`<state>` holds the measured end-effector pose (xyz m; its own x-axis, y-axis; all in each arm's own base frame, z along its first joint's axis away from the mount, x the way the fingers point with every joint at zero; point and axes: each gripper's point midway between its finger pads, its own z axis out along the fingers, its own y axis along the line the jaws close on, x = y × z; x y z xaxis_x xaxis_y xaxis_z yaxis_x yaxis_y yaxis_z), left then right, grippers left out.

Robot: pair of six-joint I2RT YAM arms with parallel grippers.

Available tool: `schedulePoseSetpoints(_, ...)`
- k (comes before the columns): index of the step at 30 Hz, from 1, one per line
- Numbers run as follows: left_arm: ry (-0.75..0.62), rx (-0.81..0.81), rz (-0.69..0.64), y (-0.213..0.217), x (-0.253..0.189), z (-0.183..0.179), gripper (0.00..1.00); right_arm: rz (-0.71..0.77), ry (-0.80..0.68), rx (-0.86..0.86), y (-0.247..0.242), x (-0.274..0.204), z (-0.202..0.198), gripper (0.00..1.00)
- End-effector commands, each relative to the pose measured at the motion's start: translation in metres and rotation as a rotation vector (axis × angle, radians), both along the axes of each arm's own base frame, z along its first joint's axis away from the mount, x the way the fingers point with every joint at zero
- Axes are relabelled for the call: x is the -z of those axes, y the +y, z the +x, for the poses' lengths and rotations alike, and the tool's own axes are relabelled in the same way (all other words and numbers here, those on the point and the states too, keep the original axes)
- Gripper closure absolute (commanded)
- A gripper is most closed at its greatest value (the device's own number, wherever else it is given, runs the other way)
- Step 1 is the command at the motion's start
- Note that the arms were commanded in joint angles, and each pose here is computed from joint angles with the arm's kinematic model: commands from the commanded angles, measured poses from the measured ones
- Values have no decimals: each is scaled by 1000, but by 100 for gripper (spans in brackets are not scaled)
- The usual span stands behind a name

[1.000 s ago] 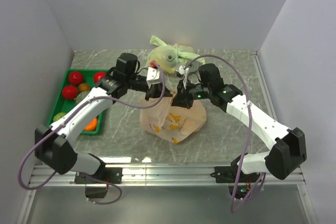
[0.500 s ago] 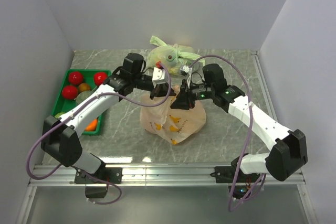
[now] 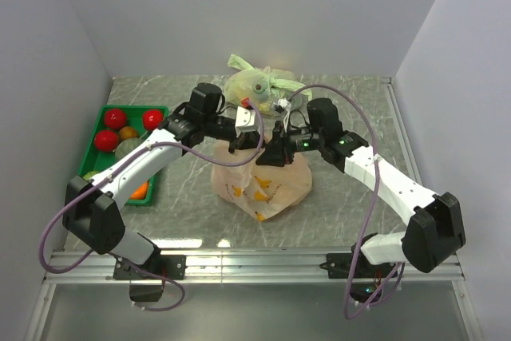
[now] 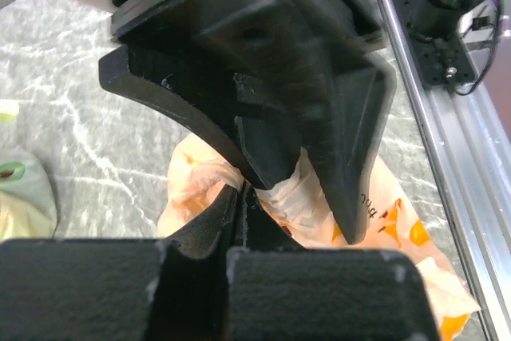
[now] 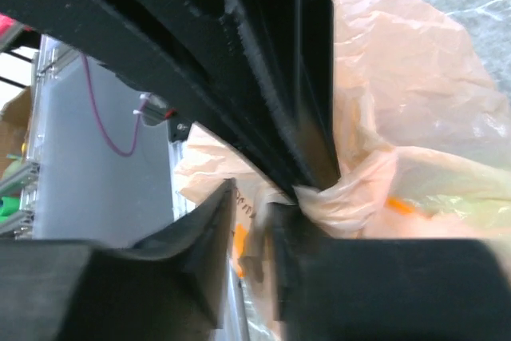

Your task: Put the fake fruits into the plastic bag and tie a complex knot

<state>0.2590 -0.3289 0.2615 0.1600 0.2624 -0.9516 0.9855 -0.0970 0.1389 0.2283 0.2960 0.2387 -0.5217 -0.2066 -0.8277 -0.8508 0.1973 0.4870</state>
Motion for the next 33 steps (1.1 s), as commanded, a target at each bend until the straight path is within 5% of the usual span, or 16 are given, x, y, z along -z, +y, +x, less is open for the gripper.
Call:
schedulePoseSetpoints(1, -36, 82, -60, -1, -32, -30, 99, 38, -51, 45, 3, -7, 18, 61)
schedulePoseSetpoints(9, -52, 82, -61, -1, -33, -30, 99, 23, -47, 61, -7, -2, 16, 41)
schedulePoseSetpoints(20, 21, 78, -77, -20, -29, -24, 99, 151, -1, 51, 8, -14, 22, 43)
schedulePoseSetpoints(23, 36, 73, -76, -24, -24, -20, 99, 170, -4, 9, 8, -14, 14, 49)
schedulePoseSetpoints(27, 63, 59, -82, -26, -28, -17, 98, 151, -22, 1, 7, -6, 14, 89)
schedulePoseSetpoints(30, 49, 16, -84, -22, -44, -13, 85, 133, -34, 15, 6, -1, 16, 100)
schedulePoseSetpoints(33, 61, -87, -127, -10, -77, 0, 50, 120, -38, 21, 4, 5, 16, 100)
